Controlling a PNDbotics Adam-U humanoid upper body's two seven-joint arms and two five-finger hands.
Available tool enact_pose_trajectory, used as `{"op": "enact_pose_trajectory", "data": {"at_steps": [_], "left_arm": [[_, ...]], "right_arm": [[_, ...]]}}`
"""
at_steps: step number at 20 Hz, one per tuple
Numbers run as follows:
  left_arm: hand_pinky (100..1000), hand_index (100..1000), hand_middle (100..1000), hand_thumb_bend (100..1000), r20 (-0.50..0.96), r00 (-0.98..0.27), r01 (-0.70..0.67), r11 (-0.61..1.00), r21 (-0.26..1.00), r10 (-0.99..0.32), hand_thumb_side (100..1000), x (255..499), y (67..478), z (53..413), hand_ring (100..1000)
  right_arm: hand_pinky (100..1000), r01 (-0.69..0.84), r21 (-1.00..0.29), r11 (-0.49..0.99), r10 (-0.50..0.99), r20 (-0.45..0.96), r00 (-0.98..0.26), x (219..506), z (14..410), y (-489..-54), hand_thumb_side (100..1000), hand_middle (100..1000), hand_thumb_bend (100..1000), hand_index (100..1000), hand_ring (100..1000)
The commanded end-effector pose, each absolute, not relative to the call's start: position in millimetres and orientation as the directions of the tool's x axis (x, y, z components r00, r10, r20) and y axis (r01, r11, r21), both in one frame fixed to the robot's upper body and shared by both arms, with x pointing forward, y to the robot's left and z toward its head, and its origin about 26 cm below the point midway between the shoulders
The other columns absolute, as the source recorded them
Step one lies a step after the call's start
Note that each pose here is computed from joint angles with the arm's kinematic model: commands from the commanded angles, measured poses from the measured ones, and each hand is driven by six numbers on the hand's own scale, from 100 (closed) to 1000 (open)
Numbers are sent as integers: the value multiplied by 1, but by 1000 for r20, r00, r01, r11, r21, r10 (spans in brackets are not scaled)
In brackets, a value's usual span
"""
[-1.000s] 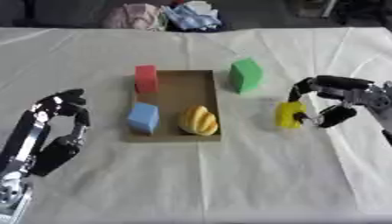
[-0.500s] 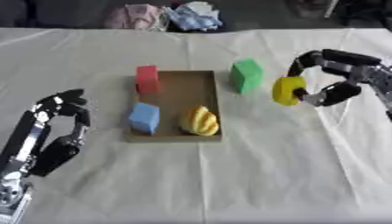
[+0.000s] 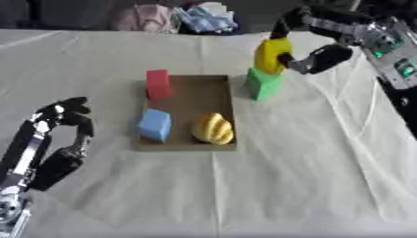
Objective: Pick up objects on the table and place them in the box.
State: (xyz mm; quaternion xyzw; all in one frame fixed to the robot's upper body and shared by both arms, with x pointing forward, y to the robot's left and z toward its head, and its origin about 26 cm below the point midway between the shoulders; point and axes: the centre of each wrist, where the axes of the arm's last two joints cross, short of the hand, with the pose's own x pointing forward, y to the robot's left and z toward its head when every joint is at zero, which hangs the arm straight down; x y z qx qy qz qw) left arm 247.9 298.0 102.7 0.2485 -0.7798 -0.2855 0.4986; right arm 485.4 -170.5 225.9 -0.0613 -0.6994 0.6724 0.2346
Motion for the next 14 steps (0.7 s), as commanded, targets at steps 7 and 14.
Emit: {"op": "enact_pose_trajectory", "data": {"at_steps": [7, 14], "left_arm": [[722, 873, 680, 100, 633, -429, -85, 727, 682, -644, 704, 252, 291, 112, 681], [723, 873, 679, 100, 639, -427, -82, 730, 678, -641, 705, 252, 290, 111, 681]], "right_arm": [[853, -192, -941, -278, 154, 154, -976, 495, 197, -123, 258, 672, 100, 291, 756], [860, -188, -918, -348, 153, 142, -978, 488, 180, -102, 290, 731, 100, 597, 795]]}}
